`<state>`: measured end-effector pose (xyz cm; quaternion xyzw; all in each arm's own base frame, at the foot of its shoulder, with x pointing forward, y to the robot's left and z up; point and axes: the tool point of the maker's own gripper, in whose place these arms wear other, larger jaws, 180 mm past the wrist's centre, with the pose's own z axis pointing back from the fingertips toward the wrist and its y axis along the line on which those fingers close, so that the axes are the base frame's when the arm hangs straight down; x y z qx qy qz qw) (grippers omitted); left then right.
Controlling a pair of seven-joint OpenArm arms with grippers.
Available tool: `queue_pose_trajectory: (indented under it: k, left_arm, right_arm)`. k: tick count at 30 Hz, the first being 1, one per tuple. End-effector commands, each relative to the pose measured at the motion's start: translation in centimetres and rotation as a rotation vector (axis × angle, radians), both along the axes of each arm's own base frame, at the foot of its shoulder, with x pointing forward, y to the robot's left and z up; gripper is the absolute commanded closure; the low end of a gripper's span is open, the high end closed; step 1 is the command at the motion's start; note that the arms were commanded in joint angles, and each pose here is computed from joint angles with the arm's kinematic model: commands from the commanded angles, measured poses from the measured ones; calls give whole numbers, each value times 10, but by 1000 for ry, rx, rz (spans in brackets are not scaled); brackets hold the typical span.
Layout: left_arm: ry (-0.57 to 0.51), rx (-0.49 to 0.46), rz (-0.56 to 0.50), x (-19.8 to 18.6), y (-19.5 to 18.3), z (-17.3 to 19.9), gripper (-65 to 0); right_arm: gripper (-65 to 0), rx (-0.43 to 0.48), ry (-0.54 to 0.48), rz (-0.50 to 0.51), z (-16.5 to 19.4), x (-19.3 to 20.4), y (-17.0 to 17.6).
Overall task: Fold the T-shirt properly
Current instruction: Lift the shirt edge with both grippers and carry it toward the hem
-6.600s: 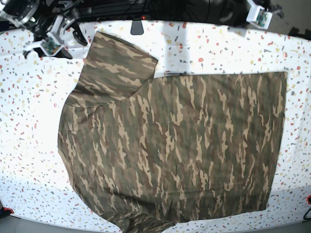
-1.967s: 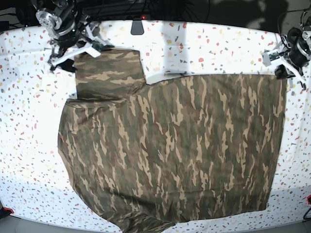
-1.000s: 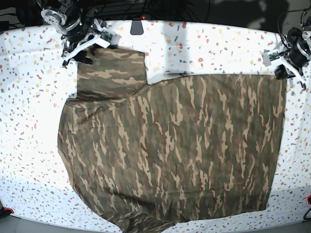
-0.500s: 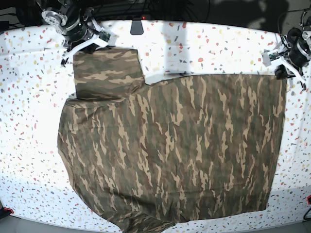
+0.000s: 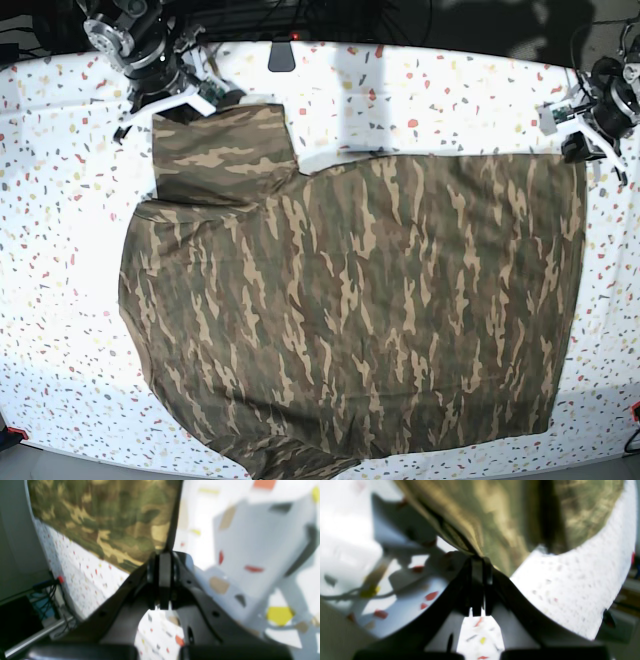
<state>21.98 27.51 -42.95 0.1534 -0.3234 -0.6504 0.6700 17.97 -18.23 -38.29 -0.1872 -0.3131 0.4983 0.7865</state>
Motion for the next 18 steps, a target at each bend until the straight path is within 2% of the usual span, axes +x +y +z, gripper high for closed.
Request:
queue_pose_trajectory:
  k: [1,8,13,18]
  left_arm:
    - [-5,-7,-24,3,1,6,0]
    - [-31,-5,-23,14,1,12,0]
    - [-83,-4,-23,35,1,24,0]
    - [-138,2,-18,57,2,39,0]
  right_arm:
    - [0,15,-55,7,15,11,4]
    - [0,93,-114,-13,34,35,15]
    - [0,100,-184,-13,50,60,15]
    - [0,191,-219,-32,65,83,22]
